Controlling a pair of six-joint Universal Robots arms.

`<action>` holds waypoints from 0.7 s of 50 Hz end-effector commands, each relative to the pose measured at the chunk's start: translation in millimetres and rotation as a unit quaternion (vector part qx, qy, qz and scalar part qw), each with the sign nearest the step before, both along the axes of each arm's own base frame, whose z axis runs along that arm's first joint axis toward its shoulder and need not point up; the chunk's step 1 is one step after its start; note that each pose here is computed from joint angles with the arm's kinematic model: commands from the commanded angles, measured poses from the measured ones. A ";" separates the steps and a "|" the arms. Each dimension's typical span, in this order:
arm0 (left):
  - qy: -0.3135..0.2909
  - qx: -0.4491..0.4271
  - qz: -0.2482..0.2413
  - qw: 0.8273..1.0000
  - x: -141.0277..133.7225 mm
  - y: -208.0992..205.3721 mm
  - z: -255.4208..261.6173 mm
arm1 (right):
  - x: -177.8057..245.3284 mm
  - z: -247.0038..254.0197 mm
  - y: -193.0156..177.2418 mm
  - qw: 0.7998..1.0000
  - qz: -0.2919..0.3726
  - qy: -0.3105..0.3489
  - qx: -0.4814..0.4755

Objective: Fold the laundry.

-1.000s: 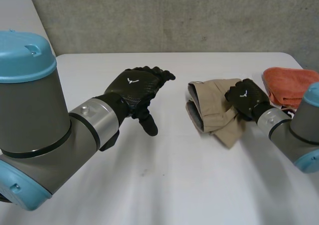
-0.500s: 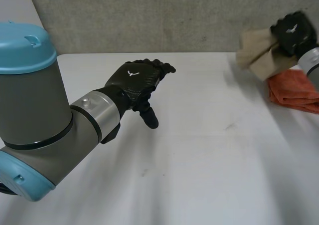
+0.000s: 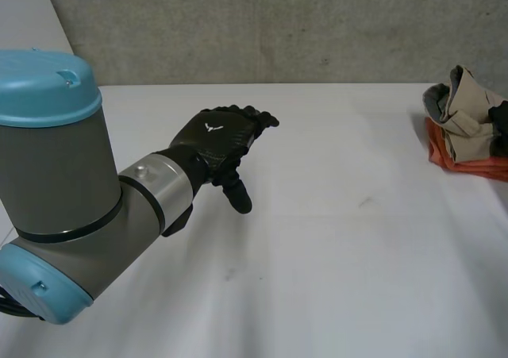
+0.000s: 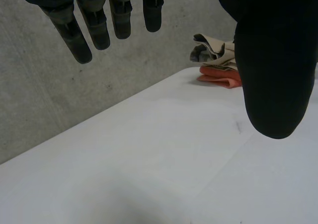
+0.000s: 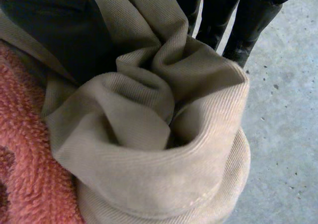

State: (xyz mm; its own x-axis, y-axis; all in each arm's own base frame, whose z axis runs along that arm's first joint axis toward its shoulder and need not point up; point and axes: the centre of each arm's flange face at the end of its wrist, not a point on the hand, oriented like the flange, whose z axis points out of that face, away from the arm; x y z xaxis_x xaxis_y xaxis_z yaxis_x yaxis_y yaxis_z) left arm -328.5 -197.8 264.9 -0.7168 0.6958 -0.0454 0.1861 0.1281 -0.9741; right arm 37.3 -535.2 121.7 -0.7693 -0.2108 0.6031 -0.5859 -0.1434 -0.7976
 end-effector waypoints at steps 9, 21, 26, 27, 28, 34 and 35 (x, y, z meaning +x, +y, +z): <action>0.001 -0.002 0.000 1.000 -0.1 0.6 1.2 | -20.5 25.7 22.1 0.999 -0.017 -0.016 0.047; 0.006 -0.007 -0.001 1.000 0.3 2.1 6.0 | -42.5 80.0 66.2 0.991 -0.077 -0.052 0.093; 0.006 -0.005 -0.001 1.000 0.9 2.8 5.8 | -62.7 78.2 77.0 0.977 -0.152 -0.053 0.137; 0.006 -0.007 0.000 1.000 1.3 2.5 6.3 | -69.2 78.5 78.5 0.974 -0.171 -0.050 0.143; 0.005 -0.006 0.001 1.000 1.7 2.1 5.9 | -77.7 79.8 79.4 0.970 -0.191 -0.044 0.145; 0.011 -0.013 0.012 1.000 9.3 -1.9 13.0 | -131.9 122.2 74.6 0.935 -0.327 0.104 0.090; 0.012 -0.014 0.015 1.000 10.6 -2.7 14.2 | -135.3 128.6 72.7 0.930 -0.339 0.117 0.078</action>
